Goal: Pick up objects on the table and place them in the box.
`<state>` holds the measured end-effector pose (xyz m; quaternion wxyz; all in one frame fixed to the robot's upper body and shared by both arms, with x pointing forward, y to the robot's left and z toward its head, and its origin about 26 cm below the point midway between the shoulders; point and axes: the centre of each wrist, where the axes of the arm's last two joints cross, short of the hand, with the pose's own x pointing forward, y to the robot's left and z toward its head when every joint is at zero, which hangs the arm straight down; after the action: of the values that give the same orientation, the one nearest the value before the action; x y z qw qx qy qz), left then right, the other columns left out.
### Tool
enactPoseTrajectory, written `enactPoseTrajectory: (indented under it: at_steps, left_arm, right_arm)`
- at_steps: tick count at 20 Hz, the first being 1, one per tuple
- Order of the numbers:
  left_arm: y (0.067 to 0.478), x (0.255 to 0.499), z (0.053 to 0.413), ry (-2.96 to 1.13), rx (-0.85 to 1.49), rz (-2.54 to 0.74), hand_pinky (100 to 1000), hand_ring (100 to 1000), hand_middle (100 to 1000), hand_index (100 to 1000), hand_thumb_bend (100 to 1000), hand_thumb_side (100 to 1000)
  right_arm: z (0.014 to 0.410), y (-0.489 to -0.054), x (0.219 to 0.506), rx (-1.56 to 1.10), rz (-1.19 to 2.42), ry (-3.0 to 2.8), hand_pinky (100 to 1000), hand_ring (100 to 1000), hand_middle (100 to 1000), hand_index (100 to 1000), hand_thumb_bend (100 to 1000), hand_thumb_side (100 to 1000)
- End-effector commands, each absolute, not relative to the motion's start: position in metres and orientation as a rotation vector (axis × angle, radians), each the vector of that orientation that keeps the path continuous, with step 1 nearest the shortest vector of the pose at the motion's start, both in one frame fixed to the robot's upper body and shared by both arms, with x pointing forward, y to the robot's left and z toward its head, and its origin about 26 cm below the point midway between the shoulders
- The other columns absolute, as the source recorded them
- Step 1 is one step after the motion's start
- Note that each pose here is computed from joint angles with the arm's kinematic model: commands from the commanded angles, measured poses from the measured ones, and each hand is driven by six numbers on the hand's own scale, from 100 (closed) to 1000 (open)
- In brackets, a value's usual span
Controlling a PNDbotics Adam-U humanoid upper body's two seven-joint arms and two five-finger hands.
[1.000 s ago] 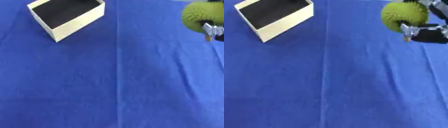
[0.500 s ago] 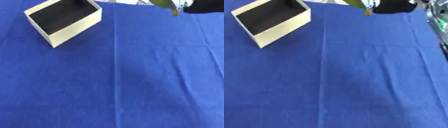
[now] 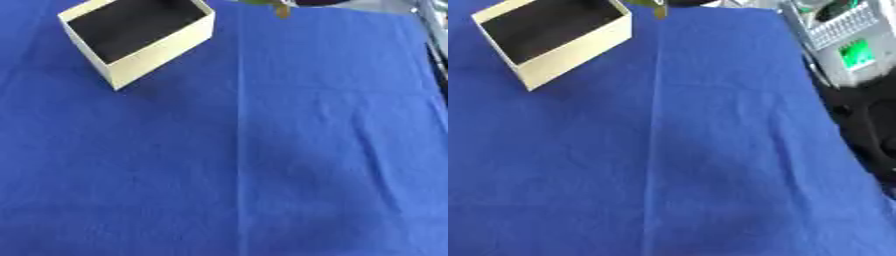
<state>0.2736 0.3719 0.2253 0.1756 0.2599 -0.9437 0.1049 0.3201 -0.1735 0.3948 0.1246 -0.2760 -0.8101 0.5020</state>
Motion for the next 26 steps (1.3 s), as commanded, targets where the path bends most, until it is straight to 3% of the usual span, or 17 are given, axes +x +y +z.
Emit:
enactPoseTrajectory:
  at_steps: [1, 12, 26]
  left_arm:
    - [0.370, 0.272, 0.235, -2.708, 0.727, 0.264, 792, 503, 514, 520, 257, 100]
    - [0.368, 0.274, 0.238, -2.721, 0.696, 0.242, 793, 502, 513, 519, 247, 100]
    - [0.365, 0.276, 0.239, -2.726, 0.675, 0.252, 795, 501, 513, 517, 234, 100]
  right_arm:
    - [0.403, -0.163, 0.332, -0.823, 1.474, -2.360, 672, 530, 424, 581, 100, 100]
    - [0.399, -0.128, 0.408, -0.910, 1.309, -2.331, 702, 535, 425, 587, 100, 100]
    - [0.374, -0.099, 0.431, -0.809, 1.388, -2.324, 715, 542, 431, 596, 100, 100]
